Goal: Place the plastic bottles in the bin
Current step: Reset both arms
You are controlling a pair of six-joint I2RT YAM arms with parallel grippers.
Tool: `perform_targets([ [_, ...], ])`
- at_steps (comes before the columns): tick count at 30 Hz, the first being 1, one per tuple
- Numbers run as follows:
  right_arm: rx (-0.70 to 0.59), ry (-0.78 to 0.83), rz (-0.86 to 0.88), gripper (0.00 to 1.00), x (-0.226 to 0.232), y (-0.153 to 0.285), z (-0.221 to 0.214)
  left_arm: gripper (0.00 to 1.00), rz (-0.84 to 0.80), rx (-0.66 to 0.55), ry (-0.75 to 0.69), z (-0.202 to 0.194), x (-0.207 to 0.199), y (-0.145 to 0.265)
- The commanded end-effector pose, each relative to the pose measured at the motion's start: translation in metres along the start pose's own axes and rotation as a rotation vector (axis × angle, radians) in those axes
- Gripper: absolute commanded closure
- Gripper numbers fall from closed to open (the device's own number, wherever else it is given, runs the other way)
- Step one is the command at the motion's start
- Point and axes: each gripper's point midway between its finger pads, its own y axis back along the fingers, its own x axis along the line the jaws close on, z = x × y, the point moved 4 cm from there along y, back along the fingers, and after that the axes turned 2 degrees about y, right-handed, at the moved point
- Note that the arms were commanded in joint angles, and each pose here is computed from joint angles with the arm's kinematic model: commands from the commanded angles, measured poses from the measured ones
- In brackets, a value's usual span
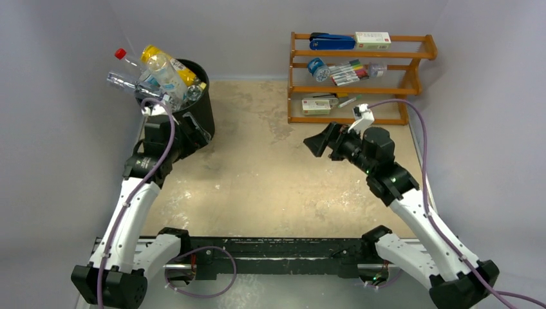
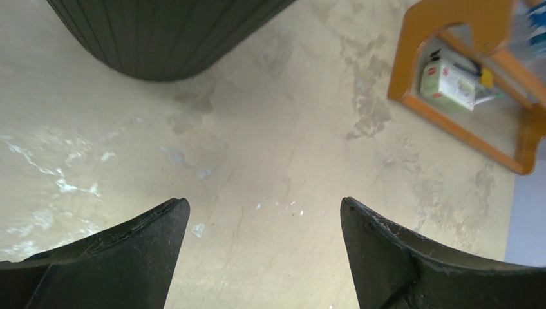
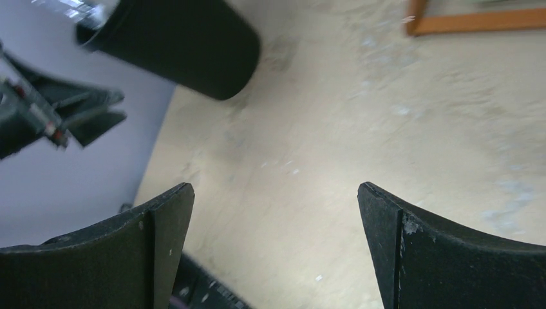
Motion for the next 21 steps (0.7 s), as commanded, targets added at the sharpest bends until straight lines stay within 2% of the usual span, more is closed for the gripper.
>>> perform_targets([
  [1, -0.074, 0.085, -0.121, 0.0, -0.043, -0.019, 0.036, 0.12, -0.121, -0.022, 0.07, -0.014, -0.014, -0.027],
  [6, -0.149, 0.069, -0.281, 0.0, -0.113, -0.022, 0.054, 0.12, -0.033, -0.005, 0.021, -0.049, 0.005, -0.064],
  [9, -0.201, 0.089, -0.404, 0.0, -0.146, -0.023, 0.056, 0.12, 0.012, -0.037, -0.003, -0.057, 0.019, -0.081],
  [17, -0.296, 0.125, -0.661, 0.0, -0.21, -0.021, 0.052, 0.12, 0.203, -0.094, -0.113, -0.064, 0.057, -0.117],
  [21, -0.436, 0.191, -0.783, 0.0, -0.233, -0.004, 0.054, 0.11, 0.306, -0.181, -0.176, -0.053, 0.075, -0.122],
])
